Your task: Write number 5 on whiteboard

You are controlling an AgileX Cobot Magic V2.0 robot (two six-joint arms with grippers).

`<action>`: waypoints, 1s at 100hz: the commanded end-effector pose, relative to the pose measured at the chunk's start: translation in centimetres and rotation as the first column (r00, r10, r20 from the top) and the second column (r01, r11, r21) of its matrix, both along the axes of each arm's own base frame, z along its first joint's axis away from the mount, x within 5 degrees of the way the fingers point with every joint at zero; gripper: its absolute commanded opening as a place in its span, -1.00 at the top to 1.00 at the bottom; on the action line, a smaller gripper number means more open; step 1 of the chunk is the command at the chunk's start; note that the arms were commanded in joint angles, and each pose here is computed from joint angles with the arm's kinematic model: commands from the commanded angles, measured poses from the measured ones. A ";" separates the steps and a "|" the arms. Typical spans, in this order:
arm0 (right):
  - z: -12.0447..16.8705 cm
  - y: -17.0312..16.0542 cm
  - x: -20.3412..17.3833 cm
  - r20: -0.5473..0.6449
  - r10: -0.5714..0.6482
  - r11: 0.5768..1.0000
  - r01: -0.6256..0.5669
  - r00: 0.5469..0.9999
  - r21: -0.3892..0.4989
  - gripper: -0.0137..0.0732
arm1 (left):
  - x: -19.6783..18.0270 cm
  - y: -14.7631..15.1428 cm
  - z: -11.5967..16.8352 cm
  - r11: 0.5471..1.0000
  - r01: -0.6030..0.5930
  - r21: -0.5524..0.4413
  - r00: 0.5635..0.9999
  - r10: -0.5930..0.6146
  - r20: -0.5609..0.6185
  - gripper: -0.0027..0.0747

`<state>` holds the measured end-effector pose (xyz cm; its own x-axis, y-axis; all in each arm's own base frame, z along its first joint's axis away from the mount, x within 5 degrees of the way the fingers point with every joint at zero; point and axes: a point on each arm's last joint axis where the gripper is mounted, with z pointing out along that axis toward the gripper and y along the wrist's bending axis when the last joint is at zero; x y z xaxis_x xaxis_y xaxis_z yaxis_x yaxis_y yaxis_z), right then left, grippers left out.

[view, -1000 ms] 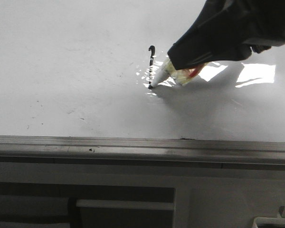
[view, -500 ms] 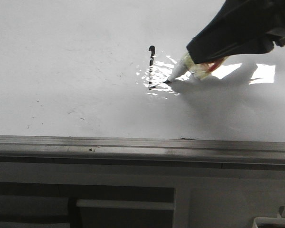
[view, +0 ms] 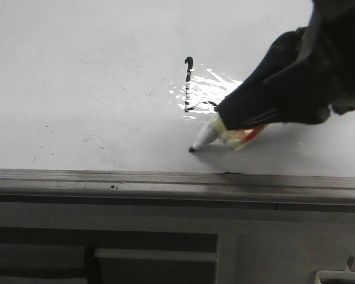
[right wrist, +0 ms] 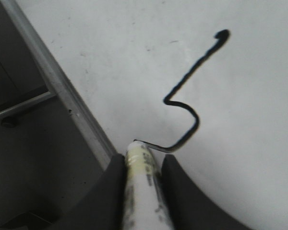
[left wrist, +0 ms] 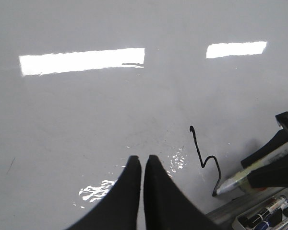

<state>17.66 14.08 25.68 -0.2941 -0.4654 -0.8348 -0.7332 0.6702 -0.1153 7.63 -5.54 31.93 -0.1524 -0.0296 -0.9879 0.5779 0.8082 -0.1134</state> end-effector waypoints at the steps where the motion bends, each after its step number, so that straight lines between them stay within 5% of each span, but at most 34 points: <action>1: 0.6 0.7 0.7 0.071 -0.030 0.999 0.028 0.997 0.020 0.80 | 0.1 0.2 1.5 0.997 -0.030 -0.067 0.998 0.034 0.060 0.98; 16: 2.1 1.0 0.3 0.083 0.007 0.999 -0.011 0.997 0.047 0.80 | 0.1 0.2 1.5 0.997 -0.030 -0.067 0.998 0.034 0.060 0.98; 40: 7.4 -0.3 -0.3 0.294 -0.049 0.989 0.005 0.954 0.150 0.80 | 0.1 0.2 1.5 0.997 -0.030 -0.067 0.998 0.034 0.060 0.98; 100: 5.6 -0.5 2.0 0.245 -0.108 0.991 0.085 0.963 0.105 0.80 | 0.1 0.2 1.5 0.997 -0.030 -0.067 0.998 0.034 0.060 0.98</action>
